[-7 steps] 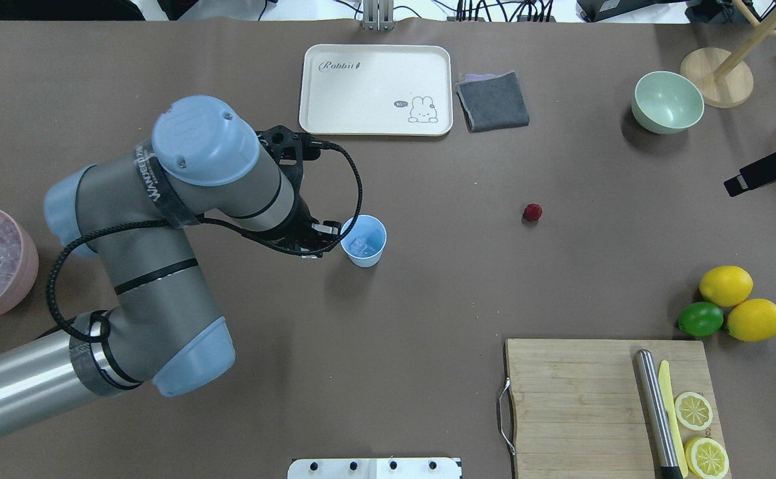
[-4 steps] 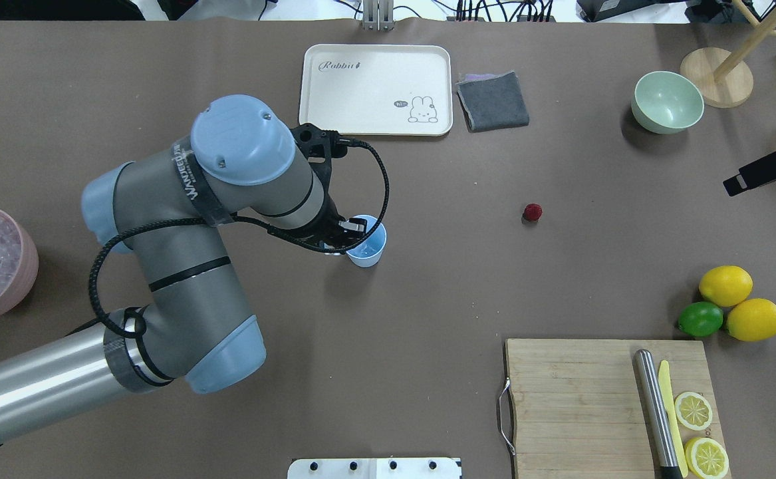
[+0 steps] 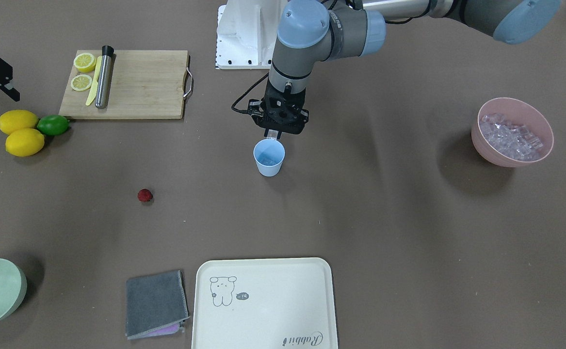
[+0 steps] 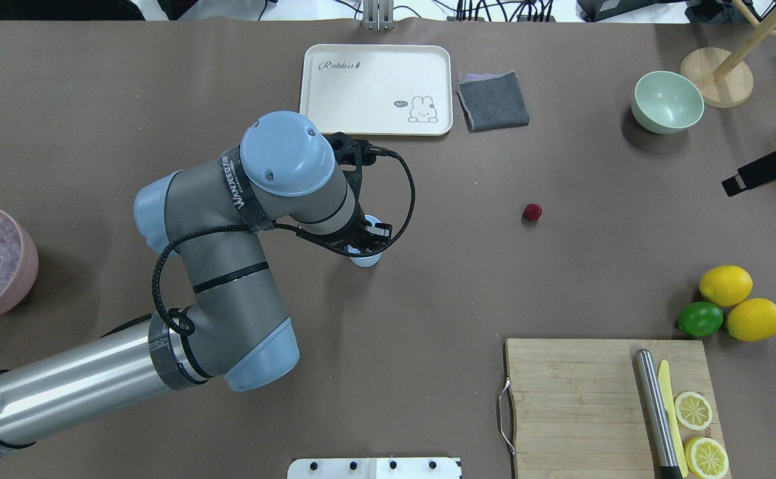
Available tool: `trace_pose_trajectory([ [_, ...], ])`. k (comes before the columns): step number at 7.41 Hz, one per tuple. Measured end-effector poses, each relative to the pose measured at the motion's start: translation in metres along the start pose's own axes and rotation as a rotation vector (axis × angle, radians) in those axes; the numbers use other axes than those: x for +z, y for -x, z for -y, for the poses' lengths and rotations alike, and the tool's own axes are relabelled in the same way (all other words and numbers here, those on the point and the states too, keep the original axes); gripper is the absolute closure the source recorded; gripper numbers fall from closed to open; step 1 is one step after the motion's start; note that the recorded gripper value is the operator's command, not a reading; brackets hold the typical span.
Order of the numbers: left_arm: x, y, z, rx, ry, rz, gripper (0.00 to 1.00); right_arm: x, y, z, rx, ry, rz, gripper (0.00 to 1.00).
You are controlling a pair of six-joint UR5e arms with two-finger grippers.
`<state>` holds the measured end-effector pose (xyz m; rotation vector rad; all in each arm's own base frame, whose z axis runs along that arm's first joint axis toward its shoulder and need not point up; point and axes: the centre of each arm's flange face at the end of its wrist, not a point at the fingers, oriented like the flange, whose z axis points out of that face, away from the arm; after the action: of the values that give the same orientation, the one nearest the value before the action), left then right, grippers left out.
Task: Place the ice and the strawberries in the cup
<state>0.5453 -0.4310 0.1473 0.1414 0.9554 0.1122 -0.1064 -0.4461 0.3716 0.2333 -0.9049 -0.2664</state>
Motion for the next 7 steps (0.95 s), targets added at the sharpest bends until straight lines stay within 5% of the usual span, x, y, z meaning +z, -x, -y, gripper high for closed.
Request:
trace_pose_trajectory([
  [2, 0.003, -0.004, 0.005, 0.006, -0.014, -0.009, 0.84, 0.0, 0.0, 0.0, 0.0, 0.0, -0.001, 0.01],
  [4, 0.011, -0.009, 0.014, 0.005, -0.035, 0.0, 0.27, 0.002, -0.001, 0.0, 0.002, 0.002, -0.003, 0.01],
  [5, 0.013, -0.01, 0.015, 0.005, -0.037, 0.003, 0.15, 0.003, -0.002, 0.0, 0.003, 0.004, -0.002, 0.01],
  [7, 0.012, -0.009, 0.018, 0.004, -0.041, 0.006, 0.1, 0.004, 0.0, 0.001, 0.001, 0.008, 0.002, 0.01],
])
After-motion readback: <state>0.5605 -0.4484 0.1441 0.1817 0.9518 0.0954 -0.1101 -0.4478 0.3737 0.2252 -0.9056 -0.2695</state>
